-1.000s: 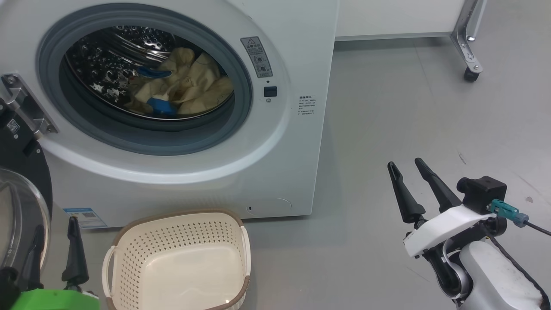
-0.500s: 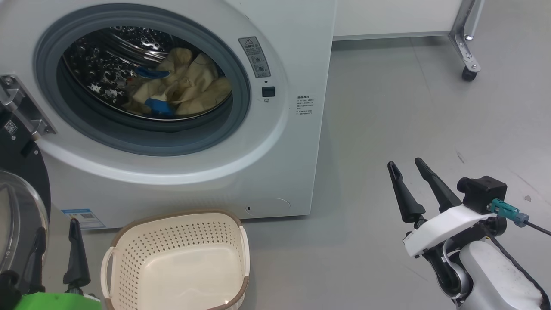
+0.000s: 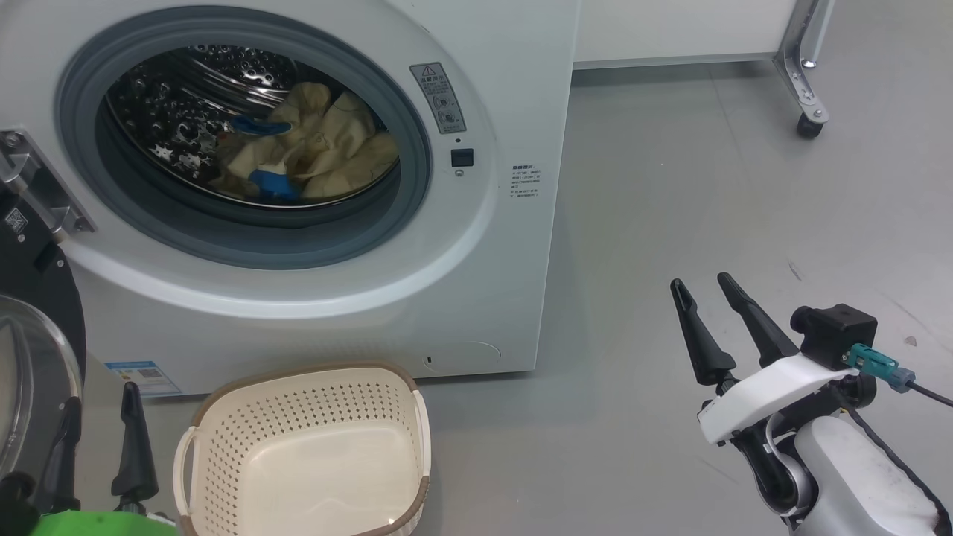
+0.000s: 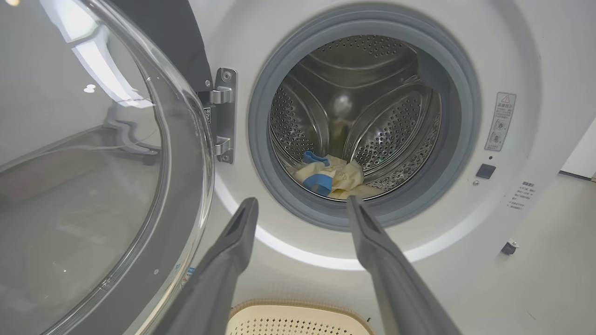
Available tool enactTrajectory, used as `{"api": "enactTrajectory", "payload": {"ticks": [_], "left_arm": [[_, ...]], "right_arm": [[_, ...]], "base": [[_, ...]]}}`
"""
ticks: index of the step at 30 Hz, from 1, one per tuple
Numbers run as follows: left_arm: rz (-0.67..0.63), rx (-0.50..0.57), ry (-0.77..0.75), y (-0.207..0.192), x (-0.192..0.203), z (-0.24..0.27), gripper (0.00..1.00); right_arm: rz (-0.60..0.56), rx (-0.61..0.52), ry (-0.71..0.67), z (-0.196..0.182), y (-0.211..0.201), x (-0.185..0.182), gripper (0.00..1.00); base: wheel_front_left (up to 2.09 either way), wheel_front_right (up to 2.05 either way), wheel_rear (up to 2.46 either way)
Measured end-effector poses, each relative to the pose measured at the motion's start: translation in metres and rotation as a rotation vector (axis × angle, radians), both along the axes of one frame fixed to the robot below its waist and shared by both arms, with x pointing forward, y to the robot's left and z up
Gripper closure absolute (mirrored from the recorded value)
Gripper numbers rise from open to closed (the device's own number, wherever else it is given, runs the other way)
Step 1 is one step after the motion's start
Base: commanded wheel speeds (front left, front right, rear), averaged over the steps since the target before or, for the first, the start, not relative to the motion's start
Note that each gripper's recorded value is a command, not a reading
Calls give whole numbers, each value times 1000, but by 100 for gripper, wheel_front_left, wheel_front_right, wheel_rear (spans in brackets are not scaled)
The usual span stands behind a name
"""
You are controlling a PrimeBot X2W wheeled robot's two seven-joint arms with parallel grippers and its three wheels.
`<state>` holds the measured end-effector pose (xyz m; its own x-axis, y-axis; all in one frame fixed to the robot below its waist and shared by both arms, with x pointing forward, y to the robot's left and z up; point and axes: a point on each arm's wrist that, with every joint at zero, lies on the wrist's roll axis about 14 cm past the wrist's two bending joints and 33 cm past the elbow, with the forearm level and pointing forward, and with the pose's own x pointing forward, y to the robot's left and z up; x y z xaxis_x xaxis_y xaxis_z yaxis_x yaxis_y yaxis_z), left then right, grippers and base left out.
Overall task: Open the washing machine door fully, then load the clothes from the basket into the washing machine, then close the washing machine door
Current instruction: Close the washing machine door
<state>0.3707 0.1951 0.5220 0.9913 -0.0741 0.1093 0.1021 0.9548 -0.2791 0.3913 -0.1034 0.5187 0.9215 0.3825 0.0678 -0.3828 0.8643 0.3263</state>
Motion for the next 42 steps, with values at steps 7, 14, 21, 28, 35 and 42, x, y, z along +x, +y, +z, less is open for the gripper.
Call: {"api": "enactTrajectory", "payload": {"ticks": [7,14,21,28,35,42], "left_arm": [[2,-2,0,0,-1,0,0],[2,1,-3,0,-2,1,0],[3,4,-3,1,-2,1,0],[2,7,-4,0,-3,1,0],[2,8,-3,0,-4,1,0],[2,9,-3,1,-4,1,0]], "right_arm": [[4,2,2,0,1,0,0],[12,-1,4,-1,3,0,0],[15,0,7,-2,4,-1,0],[18,-2,7,-2,5,-1,0],[21,-4,8,-2,5,-2,0],[21,0,12,-3,6,-2,0]], "base": [[-54,54,0],[-89,78,11],[-102,91,11],[-72,72,0],[-45,45,0],[-16,16,0]]}}
